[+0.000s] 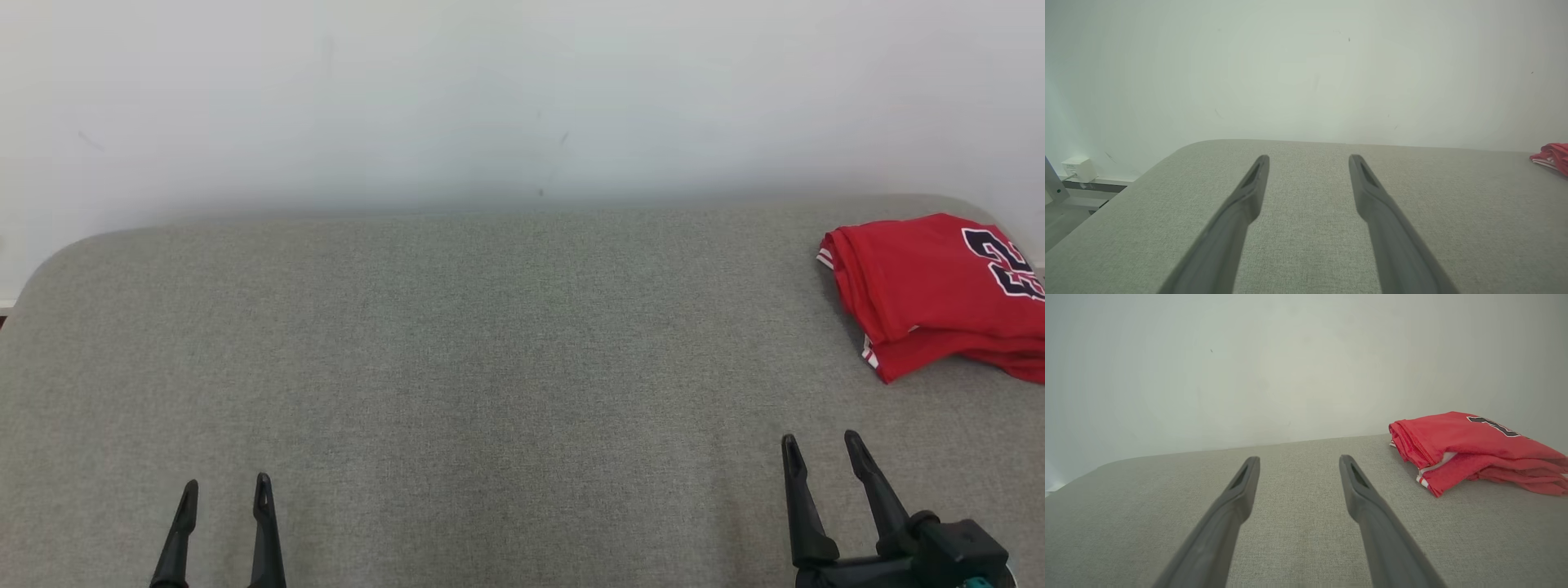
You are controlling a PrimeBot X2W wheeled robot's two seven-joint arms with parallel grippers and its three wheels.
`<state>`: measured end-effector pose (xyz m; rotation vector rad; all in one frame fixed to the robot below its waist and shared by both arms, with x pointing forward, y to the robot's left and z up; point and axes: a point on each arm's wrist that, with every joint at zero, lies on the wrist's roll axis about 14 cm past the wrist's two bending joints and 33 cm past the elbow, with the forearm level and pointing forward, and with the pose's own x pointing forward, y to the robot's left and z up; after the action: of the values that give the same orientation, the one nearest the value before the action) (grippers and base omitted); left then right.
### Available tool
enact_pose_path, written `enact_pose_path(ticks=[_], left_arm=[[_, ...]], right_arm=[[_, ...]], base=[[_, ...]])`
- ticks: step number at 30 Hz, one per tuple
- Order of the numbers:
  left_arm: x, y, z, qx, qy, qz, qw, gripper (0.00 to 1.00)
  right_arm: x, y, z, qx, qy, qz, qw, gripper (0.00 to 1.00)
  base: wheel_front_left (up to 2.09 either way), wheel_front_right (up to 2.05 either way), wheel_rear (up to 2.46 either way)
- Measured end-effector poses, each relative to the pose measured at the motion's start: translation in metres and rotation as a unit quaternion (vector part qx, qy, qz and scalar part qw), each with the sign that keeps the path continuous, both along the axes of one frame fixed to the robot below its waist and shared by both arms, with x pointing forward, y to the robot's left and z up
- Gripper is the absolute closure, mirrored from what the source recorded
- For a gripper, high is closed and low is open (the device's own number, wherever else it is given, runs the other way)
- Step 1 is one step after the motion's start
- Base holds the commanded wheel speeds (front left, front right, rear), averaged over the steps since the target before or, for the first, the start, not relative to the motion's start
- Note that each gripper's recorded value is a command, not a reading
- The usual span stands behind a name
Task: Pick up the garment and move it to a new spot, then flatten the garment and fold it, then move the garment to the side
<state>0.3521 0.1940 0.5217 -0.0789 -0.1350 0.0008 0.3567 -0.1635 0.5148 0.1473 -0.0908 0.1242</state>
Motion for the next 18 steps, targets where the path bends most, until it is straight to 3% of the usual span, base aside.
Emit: enact_pose_path(ticks=[7, 8, 12, 18], left_arm=[[-0.002, -0.001, -0.004, -0.002, 0.006, -0.001, 1.0, 0.0], [-0.002, -0.001, -0.005, -0.003, 0.008, 0.001, 1.0, 1.0], [-0.004, -0.001, -0.019, -0.008, 0.031, 0.002, 1.0, 1.0], [-0.003, 0.004, -0.027, -0.066, 0.05, 0.01, 0.997, 1.0]], right_arm=[[0.0, 0.0, -0.001, 0.003, 0.002, -0.003, 1.0, 0.0], [-0.001, 0.0, -0.003, 0.003, 0.005, -0.002, 1.0, 1.0], [-0.005, 0.0, -0.018, 0.005, 0.029, -0.003, 1.0, 1.0], [-0.006, -0.004, -0.024, 0.06, 0.047, -0.012, 0.997, 1.0]], base=[[0.0, 0.0, 0.0], [0.0, 0.0, 0.0], [0.0, 0.0, 0.0], [0.0, 0.0, 0.0]])
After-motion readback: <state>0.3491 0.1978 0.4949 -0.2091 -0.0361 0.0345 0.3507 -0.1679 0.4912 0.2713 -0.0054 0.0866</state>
